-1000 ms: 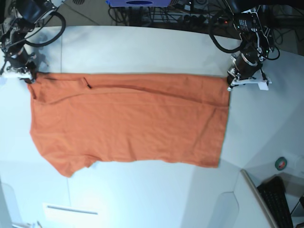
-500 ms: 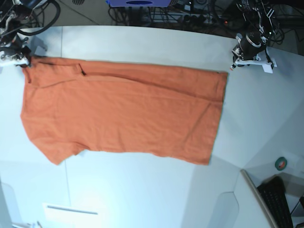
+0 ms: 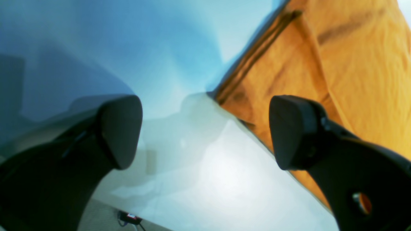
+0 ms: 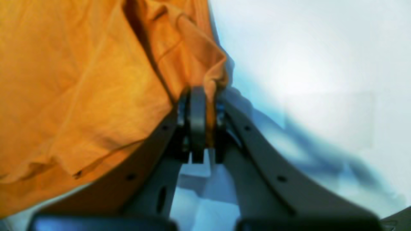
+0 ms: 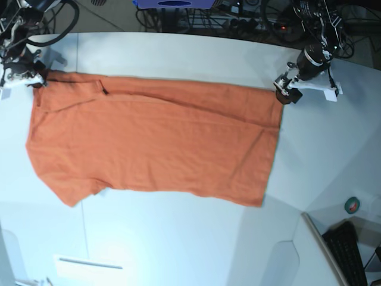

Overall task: Layout the t-shirt on the table in an organized manner, then fold the t-shirt properly
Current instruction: 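Pull the shoulder edge taut with both grippers, then release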

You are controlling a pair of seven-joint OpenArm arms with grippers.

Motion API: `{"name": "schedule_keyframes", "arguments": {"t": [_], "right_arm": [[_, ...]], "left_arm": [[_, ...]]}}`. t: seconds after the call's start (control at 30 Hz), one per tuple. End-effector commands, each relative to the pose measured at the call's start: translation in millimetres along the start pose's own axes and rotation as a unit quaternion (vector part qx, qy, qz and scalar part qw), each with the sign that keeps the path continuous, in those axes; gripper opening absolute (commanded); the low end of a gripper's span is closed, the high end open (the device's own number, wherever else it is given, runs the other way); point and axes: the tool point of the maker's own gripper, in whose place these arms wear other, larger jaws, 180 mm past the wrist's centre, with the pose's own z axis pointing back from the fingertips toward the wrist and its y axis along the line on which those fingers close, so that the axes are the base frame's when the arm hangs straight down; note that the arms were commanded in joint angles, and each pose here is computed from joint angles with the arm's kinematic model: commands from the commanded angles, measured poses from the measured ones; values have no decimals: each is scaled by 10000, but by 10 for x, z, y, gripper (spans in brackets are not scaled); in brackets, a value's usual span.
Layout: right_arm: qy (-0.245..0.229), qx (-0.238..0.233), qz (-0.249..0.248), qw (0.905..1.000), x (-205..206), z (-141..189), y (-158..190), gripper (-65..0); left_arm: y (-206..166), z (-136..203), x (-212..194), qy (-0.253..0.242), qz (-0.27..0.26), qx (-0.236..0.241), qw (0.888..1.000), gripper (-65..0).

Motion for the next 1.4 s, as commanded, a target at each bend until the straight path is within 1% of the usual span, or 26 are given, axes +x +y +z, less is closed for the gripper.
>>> {"name": "schedule_keyframes", "arguments": {"t": [0.0, 0.1, 0.17, 0.27, 0.33, 0.4, 0.47, 0.6, 0.67, 0.8, 0.9, 1.0, 1.07, 1.17, 1.37], "right_arm": [[-198, 34, 64, 9998, 143, 28, 11, -650], [-198, 34, 64, 9998, 143, 28, 11, -650], [-198, 34, 64, 9998, 143, 28, 11, -650], [-198, 34, 64, 9998, 143, 28, 11, -650], [-198, 34, 64, 9998, 143, 28, 11, -650], [-204, 25, 64, 9998, 149, 31, 2, -650], [-206, 12, 74, 9998, 155, 36, -12, -650], [-202, -6, 66, 9998, 159, 45, -28, -650], [-152, -43, 98, 9998, 111, 65, -61, -650], [-184, -151, 211, 9995, 86, 165, -127, -650], [-140, -195, 220, 9995, -14, 218, -145, -650], [-130, -280, 283, 9991, -88, 311, -187, -650], [-65, -291, 249, 9992, -184, 331, -188, -650], [8, -311, 216, 9993, -284, 355, -199, -650], [99, -374, 214, 9990, -375, 392, -258, -650]], "left_arm": [[-117, -16, 167, -200, -33, -158, 9997, -86], [-199, -140, 196, -166, 96, -237, 9995, -128], [-335, -263, 122, 13, 45, -356, 9994, -160], [-457, -360, 3, 224, -19, -463, 9987, -237], [-452, -373, -35, 274, -6, -454, 9986, -331], [-436, -373, -47, 288, 5, -438, 9986, -482], [-409, -367, -56, 298, 9, -409, 9987, -650], [-187, -313, 64, 151, 119, -195, 9996, -650], [-26, -233, 64, 122, 122, -53, 9998, -650], [256, -19, -5, 85, 79, 213, 9997, -650], [377, 87, -98, 151, 13, 335, 9993, -650], [451, 177, -120, 142, -42, 414, 9990, -650], [508, 236, -74, 49, -16, 479, 9988, -650], [545, 243, -47, 16, 15, 522, 9986, -650], [496, 227, -20, -10, -14, 473, 9989, -650]]}}
